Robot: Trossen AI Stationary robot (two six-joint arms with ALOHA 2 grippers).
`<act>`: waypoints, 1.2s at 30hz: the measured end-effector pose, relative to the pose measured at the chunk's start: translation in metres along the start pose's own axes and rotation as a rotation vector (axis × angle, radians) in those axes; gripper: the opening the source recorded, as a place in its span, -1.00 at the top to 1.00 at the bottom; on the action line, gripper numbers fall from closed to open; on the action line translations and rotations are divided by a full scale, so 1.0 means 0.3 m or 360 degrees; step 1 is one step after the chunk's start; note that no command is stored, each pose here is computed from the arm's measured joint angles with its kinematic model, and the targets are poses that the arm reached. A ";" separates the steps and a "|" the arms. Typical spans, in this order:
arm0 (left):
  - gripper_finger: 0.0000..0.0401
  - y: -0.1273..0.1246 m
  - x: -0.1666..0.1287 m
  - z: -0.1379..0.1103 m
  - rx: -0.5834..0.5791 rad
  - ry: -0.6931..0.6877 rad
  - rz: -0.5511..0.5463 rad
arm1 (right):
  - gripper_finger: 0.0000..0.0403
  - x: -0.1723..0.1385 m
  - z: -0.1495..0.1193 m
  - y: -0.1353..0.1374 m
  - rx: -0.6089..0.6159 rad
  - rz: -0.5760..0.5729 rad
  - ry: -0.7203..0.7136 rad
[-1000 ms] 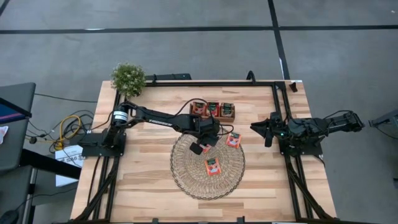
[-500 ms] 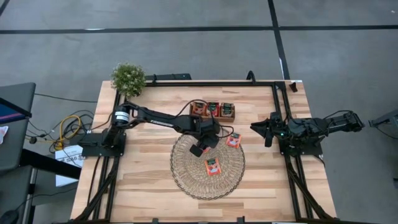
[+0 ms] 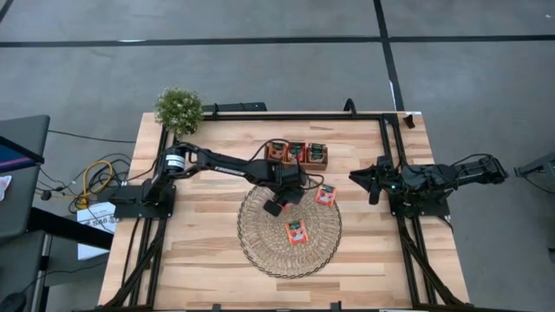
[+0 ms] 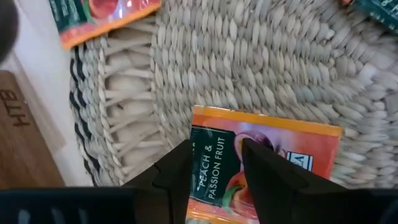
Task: Pick & Place Tea
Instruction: Put the orange tea bag into the left section of the wooden organizer
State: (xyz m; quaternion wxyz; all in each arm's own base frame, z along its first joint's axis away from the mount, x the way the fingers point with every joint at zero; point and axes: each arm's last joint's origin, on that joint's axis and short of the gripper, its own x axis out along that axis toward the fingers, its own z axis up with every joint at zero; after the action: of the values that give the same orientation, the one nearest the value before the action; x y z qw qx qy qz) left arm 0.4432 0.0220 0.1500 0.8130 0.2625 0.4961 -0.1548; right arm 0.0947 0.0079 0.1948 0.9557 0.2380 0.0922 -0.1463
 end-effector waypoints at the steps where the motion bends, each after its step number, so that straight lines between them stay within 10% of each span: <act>1: 0.35 -0.001 0.000 -0.003 -0.0004 0.0009 -0.0016 | 0.58 0.000 0.000 -0.001 0.0000 -0.0003 -0.0001; 15: 0.76 -0.006 0.000 -0.008 -0.0041 0.0024 -0.0048 | 0.58 0.001 0.001 -0.002 0.0000 -0.0013 -0.0006; 36: 0.77 0.080 -0.094 0.037 -0.0221 0.0039 0.0002 | 0.58 0.001 0.001 -0.002 0.0000 -0.0012 -0.0005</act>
State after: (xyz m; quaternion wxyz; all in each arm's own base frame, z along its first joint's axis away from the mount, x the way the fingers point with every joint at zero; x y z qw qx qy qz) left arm 0.4505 0.0349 0.1859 0.8232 0.2077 0.5155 -0.1163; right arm 0.0947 0.0071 0.1948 0.9553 0.2374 0.0916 -0.1502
